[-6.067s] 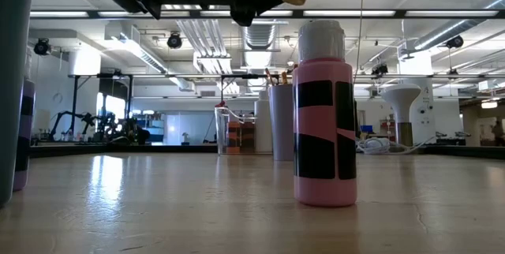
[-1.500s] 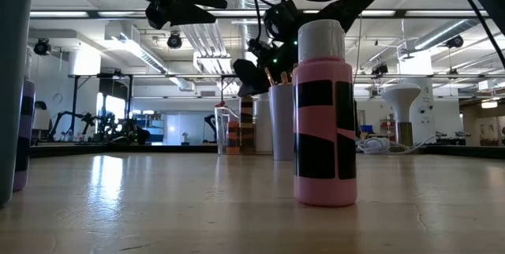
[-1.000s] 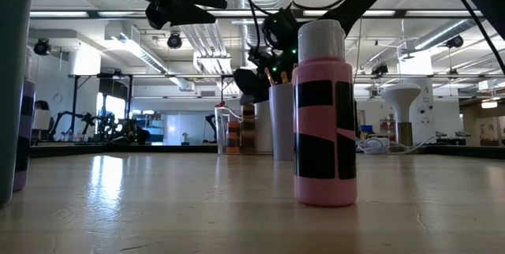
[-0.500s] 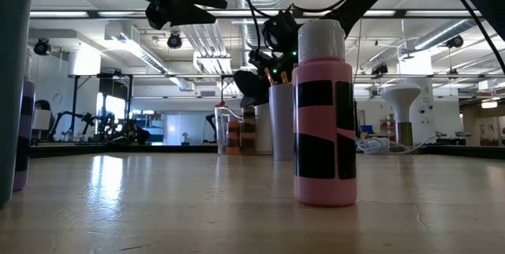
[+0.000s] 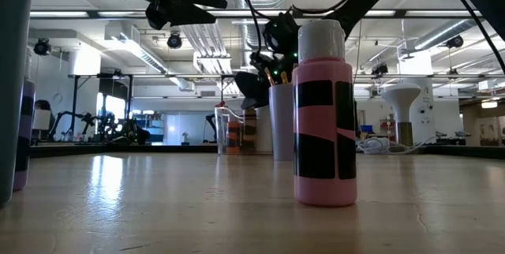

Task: Pick & Place Paint Supplies
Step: Put the yellow black paint bottle into the transparent bin

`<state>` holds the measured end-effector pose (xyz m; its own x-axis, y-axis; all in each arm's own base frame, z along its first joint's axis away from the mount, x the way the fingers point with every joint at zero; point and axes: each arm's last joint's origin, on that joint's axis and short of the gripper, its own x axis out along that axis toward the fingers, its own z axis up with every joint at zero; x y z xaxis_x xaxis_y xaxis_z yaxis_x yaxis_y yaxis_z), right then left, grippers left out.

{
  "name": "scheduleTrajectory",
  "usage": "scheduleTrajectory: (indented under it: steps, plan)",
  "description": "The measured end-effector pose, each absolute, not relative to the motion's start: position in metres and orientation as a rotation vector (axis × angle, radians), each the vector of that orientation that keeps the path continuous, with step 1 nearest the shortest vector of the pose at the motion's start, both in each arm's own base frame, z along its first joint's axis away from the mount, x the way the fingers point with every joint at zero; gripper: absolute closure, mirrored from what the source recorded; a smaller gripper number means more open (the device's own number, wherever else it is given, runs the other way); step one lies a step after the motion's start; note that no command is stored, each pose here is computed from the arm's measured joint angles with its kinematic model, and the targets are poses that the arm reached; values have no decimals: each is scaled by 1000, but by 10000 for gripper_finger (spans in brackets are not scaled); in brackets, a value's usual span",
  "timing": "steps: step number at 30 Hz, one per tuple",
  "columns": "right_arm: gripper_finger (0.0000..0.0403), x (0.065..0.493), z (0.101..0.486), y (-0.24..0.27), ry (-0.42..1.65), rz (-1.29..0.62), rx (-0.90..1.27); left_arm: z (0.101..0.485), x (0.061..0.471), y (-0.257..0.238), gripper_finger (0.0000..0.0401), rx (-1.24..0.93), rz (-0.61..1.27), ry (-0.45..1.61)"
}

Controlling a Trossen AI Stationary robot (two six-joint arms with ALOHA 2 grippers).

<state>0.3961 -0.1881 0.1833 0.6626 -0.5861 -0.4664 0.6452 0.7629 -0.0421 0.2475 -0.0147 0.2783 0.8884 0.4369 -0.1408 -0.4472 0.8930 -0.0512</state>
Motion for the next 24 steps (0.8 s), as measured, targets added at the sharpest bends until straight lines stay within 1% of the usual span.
scheduleTrajectory:
  steps: [24]
  plan:
    - [290,394,180,-189,471,-668,167,278,248,-15,115,-95,453,123]
